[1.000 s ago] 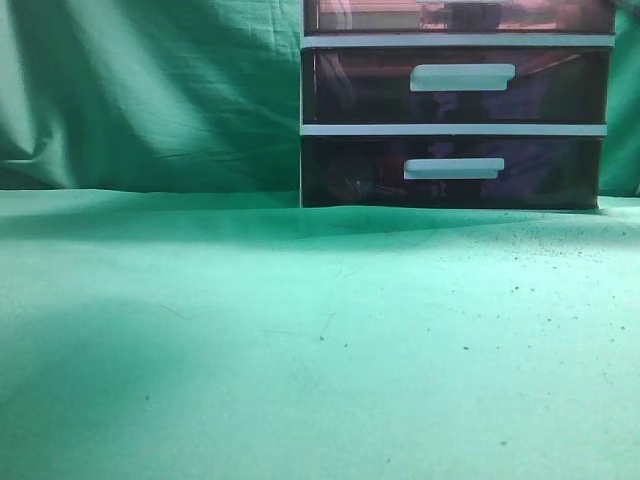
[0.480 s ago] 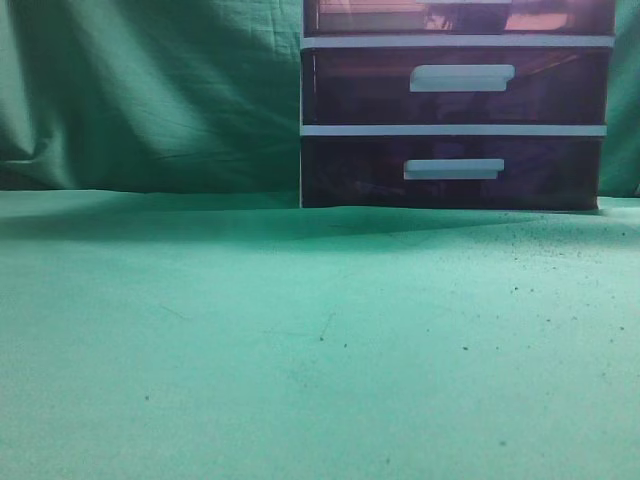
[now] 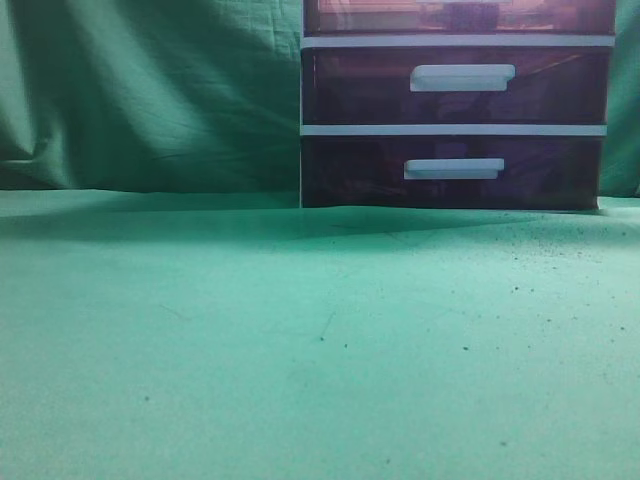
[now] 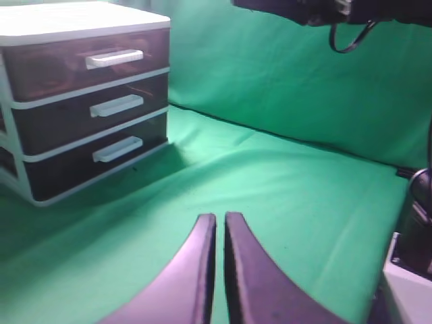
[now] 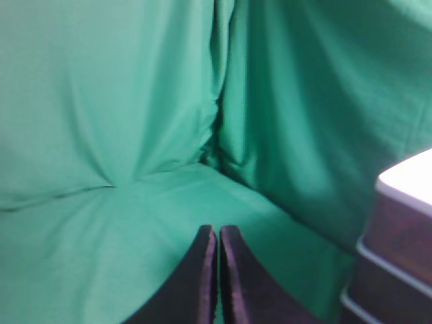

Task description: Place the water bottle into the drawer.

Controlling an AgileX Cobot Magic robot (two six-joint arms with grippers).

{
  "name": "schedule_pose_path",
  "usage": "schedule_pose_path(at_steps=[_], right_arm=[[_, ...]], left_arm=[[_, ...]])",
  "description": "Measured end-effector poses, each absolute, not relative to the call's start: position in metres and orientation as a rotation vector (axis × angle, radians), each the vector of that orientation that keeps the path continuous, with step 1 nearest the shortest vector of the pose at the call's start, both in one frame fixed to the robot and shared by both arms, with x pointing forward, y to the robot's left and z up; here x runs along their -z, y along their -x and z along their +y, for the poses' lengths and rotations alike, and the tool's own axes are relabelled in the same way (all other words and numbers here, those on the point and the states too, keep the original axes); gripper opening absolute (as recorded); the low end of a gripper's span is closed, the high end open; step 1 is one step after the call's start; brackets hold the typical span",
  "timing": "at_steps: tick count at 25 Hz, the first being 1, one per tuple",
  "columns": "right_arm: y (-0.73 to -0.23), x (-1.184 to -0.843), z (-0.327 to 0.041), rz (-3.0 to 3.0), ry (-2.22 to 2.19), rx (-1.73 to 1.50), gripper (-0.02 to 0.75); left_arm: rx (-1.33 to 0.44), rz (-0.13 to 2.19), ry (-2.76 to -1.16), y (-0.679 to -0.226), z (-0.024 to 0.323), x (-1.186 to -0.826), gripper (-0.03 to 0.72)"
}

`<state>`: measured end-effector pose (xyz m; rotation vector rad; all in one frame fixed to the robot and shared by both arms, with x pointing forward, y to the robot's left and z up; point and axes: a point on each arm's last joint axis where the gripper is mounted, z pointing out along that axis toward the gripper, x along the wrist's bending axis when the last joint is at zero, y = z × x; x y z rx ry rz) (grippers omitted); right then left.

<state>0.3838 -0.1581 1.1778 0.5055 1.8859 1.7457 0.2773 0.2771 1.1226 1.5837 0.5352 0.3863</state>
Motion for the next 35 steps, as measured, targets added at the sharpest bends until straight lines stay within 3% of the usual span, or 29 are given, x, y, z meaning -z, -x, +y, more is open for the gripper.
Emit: schedule_pose_path(at_steps=[8, 16, 23, 29, 35], right_arm=[[-0.362, -1.166, -0.151, 2.148, -0.472, -1.851, 0.0], [-0.354, -1.14, -0.156, 2.489, -0.618, -1.597, 0.0], [-0.352, -1.138, -0.164, 2.487, -0.621, -1.5, 0.0], [-0.35, -1.139, -0.166, 2.466, -0.502, -1.467, 0.0], [-0.347, -1.116, -0.173, 2.439, -0.526, -1.44, 0.0]], left_arm=[[-0.581, 0.562, -1.652, -0.286, 0.29, -1.091, 0.0], [-0.581, 0.563, -1.762, -0.288, 0.277, -1.052, 0.0], [-0.514, 0.526, -1.742, -0.286, 0.261, -1.022, 0.0], [-0.544, 0.507, -1.766, -0.288, 0.259, -1.009, 0.0], [-0.553, 0.503, -1.769, -0.288, 0.259, -1.008, 0.0]])
